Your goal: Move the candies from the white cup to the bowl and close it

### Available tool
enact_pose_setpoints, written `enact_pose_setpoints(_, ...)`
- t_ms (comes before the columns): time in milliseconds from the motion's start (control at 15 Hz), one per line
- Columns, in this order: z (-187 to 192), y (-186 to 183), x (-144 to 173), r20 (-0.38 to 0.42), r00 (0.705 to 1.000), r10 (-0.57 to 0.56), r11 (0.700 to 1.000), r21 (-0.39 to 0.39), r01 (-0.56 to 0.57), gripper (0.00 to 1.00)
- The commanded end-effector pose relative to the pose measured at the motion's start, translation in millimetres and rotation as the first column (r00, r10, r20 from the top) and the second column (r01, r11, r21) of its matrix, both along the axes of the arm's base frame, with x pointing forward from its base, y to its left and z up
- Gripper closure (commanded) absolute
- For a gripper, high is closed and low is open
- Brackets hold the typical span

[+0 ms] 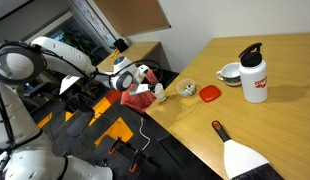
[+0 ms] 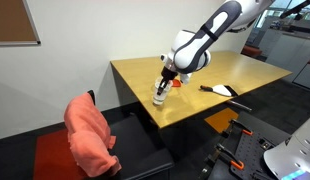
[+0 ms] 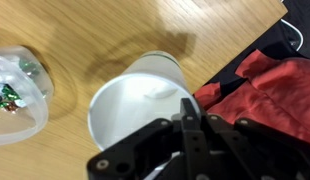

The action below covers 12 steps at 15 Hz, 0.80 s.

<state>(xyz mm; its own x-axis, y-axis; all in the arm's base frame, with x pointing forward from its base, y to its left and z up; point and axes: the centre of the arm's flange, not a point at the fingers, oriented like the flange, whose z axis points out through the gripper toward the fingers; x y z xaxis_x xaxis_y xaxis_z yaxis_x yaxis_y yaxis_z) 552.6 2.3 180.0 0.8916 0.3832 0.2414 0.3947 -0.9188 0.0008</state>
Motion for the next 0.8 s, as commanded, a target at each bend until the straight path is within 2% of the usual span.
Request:
enact_pose_setpoints(0,-8.1,-4.5,-1.6,0.04,0.999,0.024,1.0,0.012,-0.024,0.99)
enact_pose_setpoints(400,-23.2,-4.5,1.7,0.047,0.998,0.029,1.0,-0.003,-0.029,0.99)
enact_pose_setpoints(467,-25.3,-4.2,1.9,0.042,0.999,0.031,0.999,-0.006,-0.031,0.89)
enact_pose_setpoints(533,-26.8,-4.1,1.8,0.044,0.998,0.035,0.999,-0.015,-0.034,0.71)
enact_pose_setpoints(733,-22.7,-4.0,-1.1,0.049,0.998,0.05,0.999,-0.022,-0.049,0.51)
